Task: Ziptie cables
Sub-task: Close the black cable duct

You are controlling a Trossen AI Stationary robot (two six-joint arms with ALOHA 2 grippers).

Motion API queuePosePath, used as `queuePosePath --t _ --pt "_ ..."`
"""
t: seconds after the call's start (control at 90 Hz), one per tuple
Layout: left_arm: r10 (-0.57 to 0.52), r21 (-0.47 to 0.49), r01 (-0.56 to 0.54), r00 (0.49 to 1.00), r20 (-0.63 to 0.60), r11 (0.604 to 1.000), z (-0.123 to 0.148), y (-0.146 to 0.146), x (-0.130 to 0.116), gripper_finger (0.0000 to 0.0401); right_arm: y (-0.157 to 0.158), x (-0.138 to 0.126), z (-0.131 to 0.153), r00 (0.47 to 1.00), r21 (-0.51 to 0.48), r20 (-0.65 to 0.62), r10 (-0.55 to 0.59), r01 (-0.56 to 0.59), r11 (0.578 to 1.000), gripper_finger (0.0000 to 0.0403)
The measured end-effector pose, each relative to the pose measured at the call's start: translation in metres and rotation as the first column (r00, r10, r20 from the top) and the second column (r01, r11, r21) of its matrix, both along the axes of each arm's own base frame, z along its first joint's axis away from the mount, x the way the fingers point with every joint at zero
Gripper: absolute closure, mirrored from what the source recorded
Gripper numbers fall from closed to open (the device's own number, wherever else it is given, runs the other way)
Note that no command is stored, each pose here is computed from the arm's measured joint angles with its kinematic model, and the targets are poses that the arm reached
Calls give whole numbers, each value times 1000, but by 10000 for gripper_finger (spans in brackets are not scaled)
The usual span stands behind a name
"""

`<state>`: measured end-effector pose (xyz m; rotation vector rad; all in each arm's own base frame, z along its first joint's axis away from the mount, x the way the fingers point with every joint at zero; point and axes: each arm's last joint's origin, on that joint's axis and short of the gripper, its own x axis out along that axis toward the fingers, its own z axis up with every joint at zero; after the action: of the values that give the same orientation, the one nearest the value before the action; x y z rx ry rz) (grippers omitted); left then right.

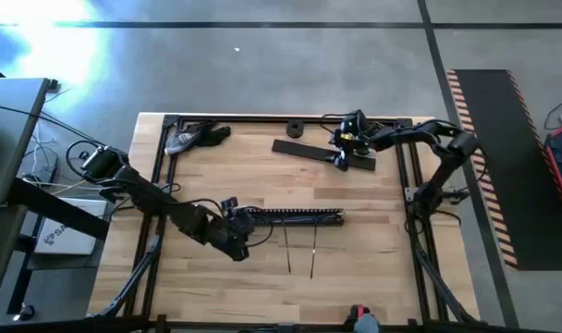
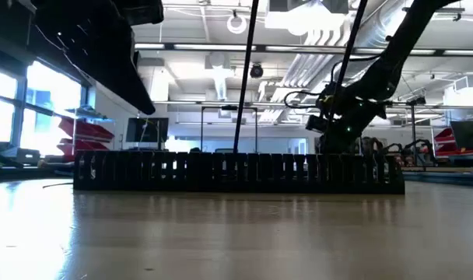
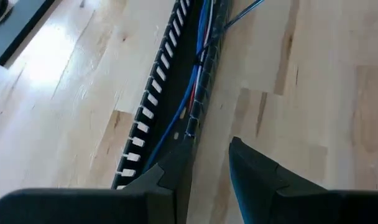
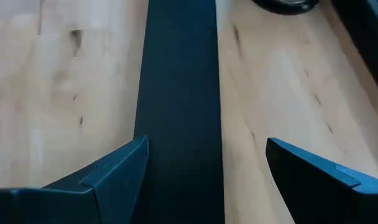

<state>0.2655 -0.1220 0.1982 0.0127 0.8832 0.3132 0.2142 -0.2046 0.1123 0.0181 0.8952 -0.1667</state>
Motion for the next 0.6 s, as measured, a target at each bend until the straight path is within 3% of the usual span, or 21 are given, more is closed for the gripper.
queuePosePath --t 0.444,0.6 --pt "1 22 -1 1000 4 1000 0 1 0 316 45 30 1 998 63 -39 53 -50 997 101" --pt "1 22 -1 1000 4 1000 0 1 0 316 50 35 13 999 54 -35 -40 42 998 101"
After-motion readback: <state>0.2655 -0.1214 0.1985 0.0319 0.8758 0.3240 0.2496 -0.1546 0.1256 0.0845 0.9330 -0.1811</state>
